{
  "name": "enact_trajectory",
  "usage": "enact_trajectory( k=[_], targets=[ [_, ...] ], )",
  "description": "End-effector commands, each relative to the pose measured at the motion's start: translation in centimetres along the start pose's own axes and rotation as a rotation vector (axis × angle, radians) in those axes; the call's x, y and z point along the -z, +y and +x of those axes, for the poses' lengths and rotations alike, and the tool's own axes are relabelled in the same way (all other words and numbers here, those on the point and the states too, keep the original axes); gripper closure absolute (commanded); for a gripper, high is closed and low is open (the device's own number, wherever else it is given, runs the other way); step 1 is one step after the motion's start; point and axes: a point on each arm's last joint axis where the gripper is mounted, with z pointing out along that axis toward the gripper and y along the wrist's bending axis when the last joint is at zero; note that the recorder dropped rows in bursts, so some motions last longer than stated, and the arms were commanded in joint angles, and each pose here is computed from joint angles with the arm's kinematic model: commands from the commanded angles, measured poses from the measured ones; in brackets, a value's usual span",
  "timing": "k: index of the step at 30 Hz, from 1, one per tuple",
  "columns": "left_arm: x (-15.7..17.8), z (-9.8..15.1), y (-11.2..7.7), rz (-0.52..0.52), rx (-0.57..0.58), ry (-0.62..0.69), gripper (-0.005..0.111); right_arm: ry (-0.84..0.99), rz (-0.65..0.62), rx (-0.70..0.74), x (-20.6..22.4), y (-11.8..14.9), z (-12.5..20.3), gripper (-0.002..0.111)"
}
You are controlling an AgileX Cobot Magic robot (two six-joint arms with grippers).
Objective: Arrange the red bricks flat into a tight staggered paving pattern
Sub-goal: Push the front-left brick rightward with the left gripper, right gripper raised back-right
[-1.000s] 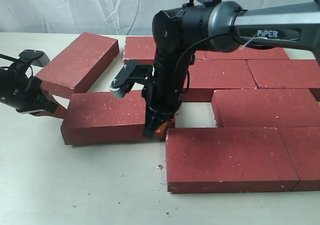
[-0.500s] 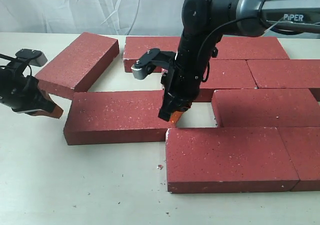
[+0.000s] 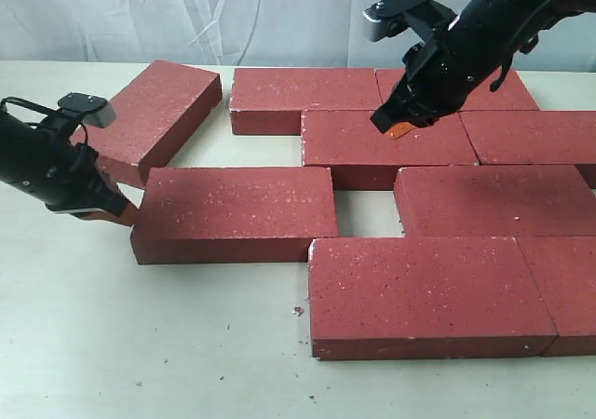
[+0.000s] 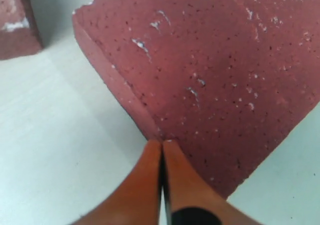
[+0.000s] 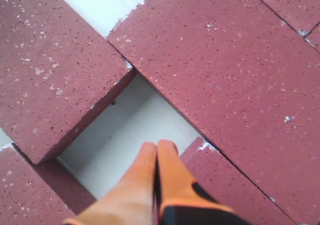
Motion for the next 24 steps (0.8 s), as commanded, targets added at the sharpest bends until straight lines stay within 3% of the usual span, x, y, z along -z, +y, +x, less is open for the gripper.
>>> enact_trajectory(
  k=[1, 9, 14, 24],
  targets=[
    [-0.4, -0.6, -0.9, -0.022, -0.024, -0.014, 0.107, -0.014, 0.014, -0.013, 0.3, -0.3, 0.2, 0.109],
    [-1.6, -1.3, -3.0, -0.007, -0.078, 0.001, 0.107, -0.004, 0.027, 0.003, 0.3, -0.4, 0.3, 0.109],
    [-1.8, -1.9, -3.1, -0.051, -0.063, -0.043, 0.107, -0.003, 0.025, 0.003, 0.3, -0.4, 0.3, 0.109],
    [-1.9, -2.0, -3.3, -0.041, -0.047, -0.055, 0.107, -0.001, 0.024, 0.003, 0.3, -0.4, 0.3, 0.109]
  ],
)
